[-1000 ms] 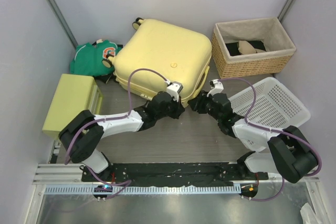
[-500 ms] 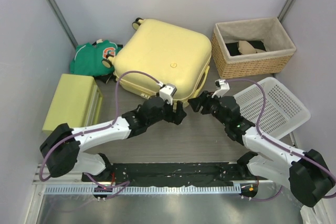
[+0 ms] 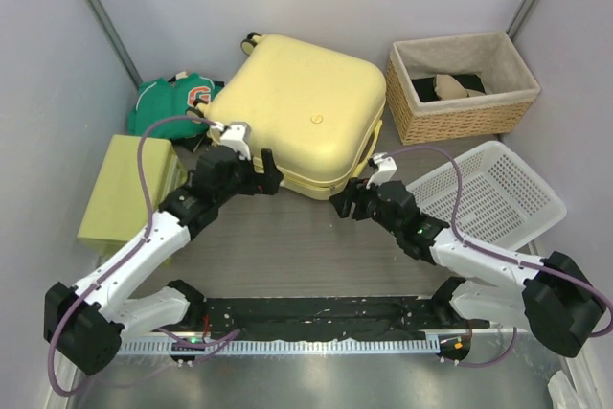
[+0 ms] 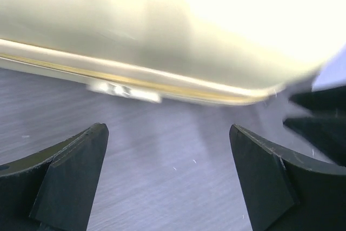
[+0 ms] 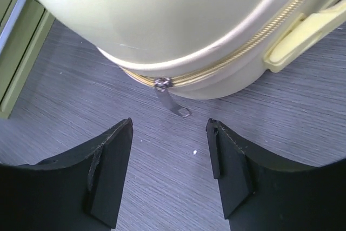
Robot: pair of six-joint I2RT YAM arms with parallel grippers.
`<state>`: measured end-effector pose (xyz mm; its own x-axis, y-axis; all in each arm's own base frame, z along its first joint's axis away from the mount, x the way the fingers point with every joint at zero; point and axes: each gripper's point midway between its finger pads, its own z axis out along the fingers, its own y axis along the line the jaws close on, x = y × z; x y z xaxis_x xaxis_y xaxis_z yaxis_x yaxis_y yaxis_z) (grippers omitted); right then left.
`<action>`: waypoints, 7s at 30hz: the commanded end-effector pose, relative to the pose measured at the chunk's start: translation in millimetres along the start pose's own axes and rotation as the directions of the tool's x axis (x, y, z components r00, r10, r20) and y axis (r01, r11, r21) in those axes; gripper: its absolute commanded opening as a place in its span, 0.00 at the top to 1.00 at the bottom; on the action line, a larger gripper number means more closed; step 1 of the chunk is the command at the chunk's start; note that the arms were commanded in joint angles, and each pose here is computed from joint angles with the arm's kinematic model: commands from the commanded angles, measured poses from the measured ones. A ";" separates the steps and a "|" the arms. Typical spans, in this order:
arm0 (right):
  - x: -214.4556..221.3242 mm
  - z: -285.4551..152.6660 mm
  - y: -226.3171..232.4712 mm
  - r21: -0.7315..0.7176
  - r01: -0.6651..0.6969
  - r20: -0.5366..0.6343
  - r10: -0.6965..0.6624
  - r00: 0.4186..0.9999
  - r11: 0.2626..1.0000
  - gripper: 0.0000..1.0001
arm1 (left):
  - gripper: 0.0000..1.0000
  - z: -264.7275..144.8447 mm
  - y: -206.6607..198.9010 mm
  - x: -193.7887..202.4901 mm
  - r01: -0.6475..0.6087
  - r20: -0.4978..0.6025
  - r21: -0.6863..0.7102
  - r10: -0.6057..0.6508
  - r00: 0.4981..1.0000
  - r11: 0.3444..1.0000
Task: Open, take out, and arrange the luggage
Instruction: Unzip the luggage at the center of the board.
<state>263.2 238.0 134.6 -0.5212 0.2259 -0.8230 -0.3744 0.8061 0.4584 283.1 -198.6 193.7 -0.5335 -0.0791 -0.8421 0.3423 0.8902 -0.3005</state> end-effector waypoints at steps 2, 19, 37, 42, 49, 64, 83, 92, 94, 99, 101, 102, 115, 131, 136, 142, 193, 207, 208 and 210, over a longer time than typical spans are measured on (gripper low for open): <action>-27.6 9.0 15.3 0.061 0.111 0.069 -0.115 0.991 0.992 0.37 | 0.01 -27.9 13.4 -40.8 0.103 -0.021 0.005 -0.103 0.995 0.995; -17.7 46.4 12.4 0.229 0.228 -0.011 -0.232 0.973 0.946 0.57 | 0.00 -33.5 52.5 -69.0 0.081 -0.023 -0.054 -0.082 0.996 0.995; -30.3 35.4 -3.2 0.313 0.236 0.012 -0.252 0.968 0.920 0.99 | 0.00 -22.0 90.5 -47.2 0.171 -0.059 -0.126 -0.180 0.982 0.977; -35.7 30.2 -9.6 0.289 0.237 0.016 -0.252 0.968 0.928 0.99 | 0.00 -18.1 96.1 -43.9 0.192 -0.070 -0.134 -0.202 0.977 0.972; -42.6 23.9 -20.6 0.197 0.165 0.034 -0.175 0.984 0.966 0.99 | 0.00 -16.2 101.6 -41.2 0.196 -0.074 -0.156 -0.209 0.975 0.968; -75.9 27.9 -69.7 0.141 0.097 0.034 -0.102 0.994 0.985 0.99 | 0.00 -14.7 108.9 -36.9 0.196 -0.084 -0.186 -0.214 0.973 0.963; -107.8 29.3 -84.4 0.222 0.125 0.029 -0.135 0.990 0.967 0.98 | 0.00 -2.5 104.4 -71.7 0.214 -0.064 -0.137 -0.224 0.973 0.967; -138.0 6.7 -95.9 0.340 0.126 0.061 -0.155 0.986 0.932 0.83 | 0.01 1.9 112.1 -63.8 0.246 -0.072 -0.144 -0.258 0.963 0.959; -152.5 -1.8 -91.5 0.349 0.119 0.090 -0.160 0.983 0.929 0.64 | 0.01 0.6 110.0 -65.2 0.242 -0.066 -0.135 -0.252 0.965 0.961; -171.6 -14.8 -96.2 0.403 0.094 0.127 -0.158 0.979 0.911 0.38 | 0.01 -2.0 105.9 -68.1 0.240 -0.062 -0.115 -0.248 0.967 0.964; -172.1 -12.1 -108.0 0.429 0.077 0.121 -0.141 0.983 0.900 0.36 | 0.01 -3.3 104.8 -66.6 0.243 -0.065 -0.110 -0.251 0.966 0.964; -165.0 -4.4 -116.3 0.442 0.067 0.095 -0.121 0.988 0.895 0.36 | 0.01 -4.1 103.9 -64.8 0.242 -0.069 -0.108 -0.250 0.966 0.964; -146.9 51.7 -145.3 0.366 -0.074 0.095 0.042 0.995 0.928 0.44 | 0.03 -19.1 104.2 -65.4 0.208 -0.037 -0.124 -0.214 0.976 0.970; -110.7 108.5 -174.5 0.370 -0.095 0.004 0.101 0.995 0.924 0.45 | 0.07 -9.0 95.4 -55.7 0.247 -0.072 -0.064 -0.252 0.965 0.967; -91.2 118.5 -180.8 0.366 -0.093 -0.049 0.119 0.992 0.926 0.47 | 0.09 -0.3 89.3 -50.4 0.279 -0.093 -0.048 -0.283 0.955 0.959; -74.5 107.4 -184.5 0.388 -0.128 -0.042 0.156 0.987 0.913 0.49 | 0.10 -3.5 86.0 -60.0 0.307 -0.026 -0.042 -0.309 0.951 0.951; -116.3 69.0 -176.2 0.218 -0.335 0.201 0.294 0.934 0.917 0.60 | 0.08 -12.4 89.5 -56.3 0.270 -0.021 -0.066 -0.272 0.962 0.960; -121.4 90.8 -193.7 0.277 -0.273 0.159 0.236 0.959 0.921 0.58 | 0.08 -10.9 89.5 -53.6 0.276 -0.028 -0.066 -0.278 0.960 0.959; -124.5 91.6 -194.3 0.276 -0.270 0.165 0.231 0.959 0.922 0.58 | 0.08 -10.7 89.5 -53.9 0.276 -0.028 -0.066 -0.278 0.960 0.959; -120.6 94.1 -196.8 0.285 -0.265 0.151 0.229 0.962 0.921 0.58 | 0.08 -10.0 89.3 -53.2 0.278 -0.031 -0.065 -0.281 0.959 0.958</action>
<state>457.3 106.4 101.1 -0.5044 0.5116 -0.6956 0.0333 0.8165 0.5764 332.6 -108.6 206.0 -0.6605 -0.3148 -0.6816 0.1001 0.8628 -0.4955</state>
